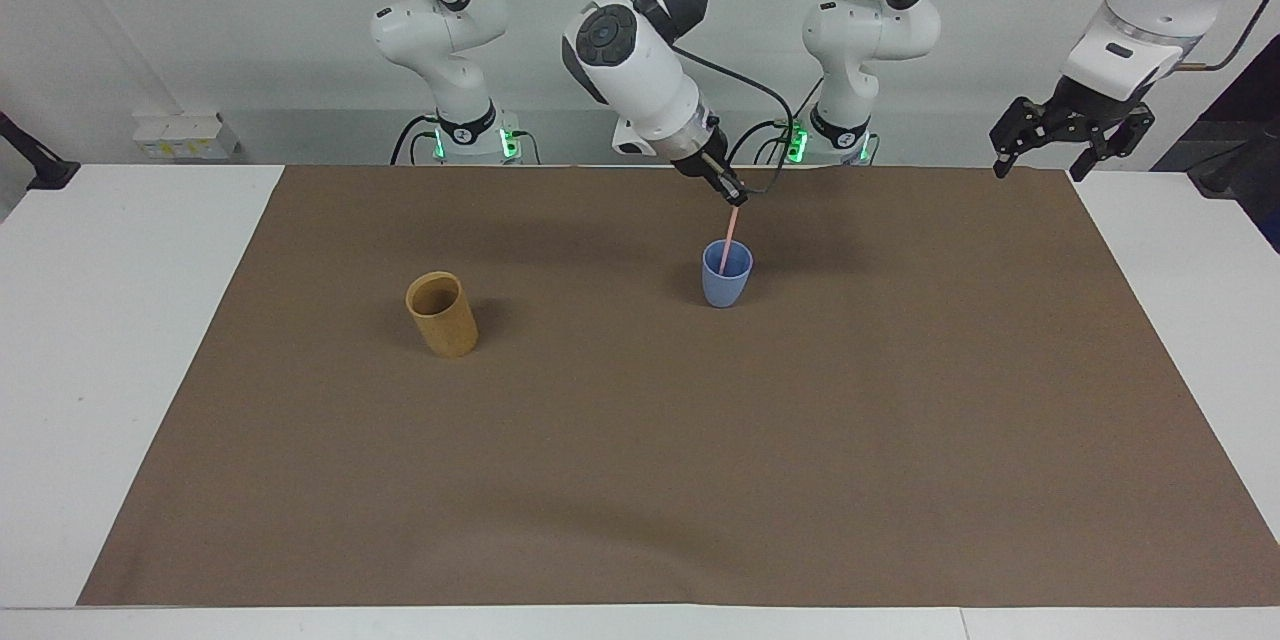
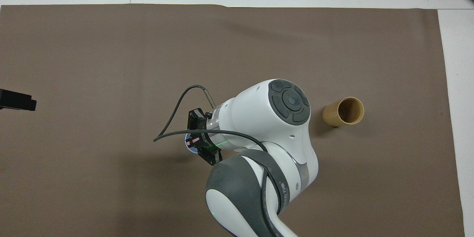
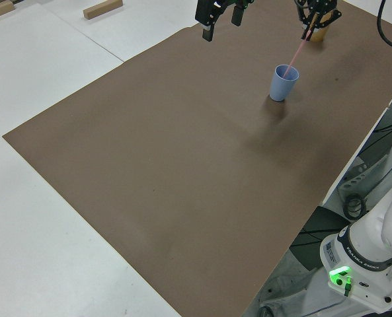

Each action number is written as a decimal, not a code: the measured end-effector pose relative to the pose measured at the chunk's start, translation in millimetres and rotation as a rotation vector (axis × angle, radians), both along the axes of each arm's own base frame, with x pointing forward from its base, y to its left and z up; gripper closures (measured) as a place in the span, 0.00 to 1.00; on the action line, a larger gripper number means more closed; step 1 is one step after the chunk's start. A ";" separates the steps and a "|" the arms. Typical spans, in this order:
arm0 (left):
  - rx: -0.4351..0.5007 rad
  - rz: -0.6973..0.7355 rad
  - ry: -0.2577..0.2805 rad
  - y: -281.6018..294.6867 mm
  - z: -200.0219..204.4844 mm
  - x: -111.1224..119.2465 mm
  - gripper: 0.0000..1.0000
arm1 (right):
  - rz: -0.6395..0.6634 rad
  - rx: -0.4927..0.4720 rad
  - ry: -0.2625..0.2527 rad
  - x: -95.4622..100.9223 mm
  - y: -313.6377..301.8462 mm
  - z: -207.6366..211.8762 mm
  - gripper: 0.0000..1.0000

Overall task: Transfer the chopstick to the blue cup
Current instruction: 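Carry the pink stick over the blue cup with the right gripper, then lower the pink stick into the blue cup and open the right gripper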

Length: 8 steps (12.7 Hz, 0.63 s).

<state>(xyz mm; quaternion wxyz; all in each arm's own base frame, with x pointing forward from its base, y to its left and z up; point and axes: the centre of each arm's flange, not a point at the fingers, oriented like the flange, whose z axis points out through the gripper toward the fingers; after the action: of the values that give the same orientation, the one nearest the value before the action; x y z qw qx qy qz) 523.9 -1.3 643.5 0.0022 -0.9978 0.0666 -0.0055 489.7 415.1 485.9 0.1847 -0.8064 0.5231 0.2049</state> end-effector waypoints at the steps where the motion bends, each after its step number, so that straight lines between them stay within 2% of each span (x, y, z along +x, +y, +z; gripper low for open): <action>1: 0.000 0.000 0.000 0.0 0.0 0.0 0.00 | 0.004 0.000 -0.001 1.2 0.1 -3.1 0.91; 4: 0.000 0.000 0.000 0.0 0.0 0.0 0.00 | 0.022 -0.018 0.005 4.9 1.2 -19.0 0.90; 5: 0.000 0.000 0.000 0.0 0.0 0.0 0.00 | 0.026 -0.025 -0.001 5.8 1.3 -19.8 0.82; 8: 0.000 0.000 0.000 0.0 0.0 0.0 0.00 | 0.054 -0.044 -0.034 6.8 3.8 -7.2 0.48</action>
<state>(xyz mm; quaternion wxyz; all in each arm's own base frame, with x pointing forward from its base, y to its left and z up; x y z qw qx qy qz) 523.9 -1.3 643.5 0.0022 -0.9978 0.0666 -0.0055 496.5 418.8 478.7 0.1702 -0.8274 0.5024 0.1848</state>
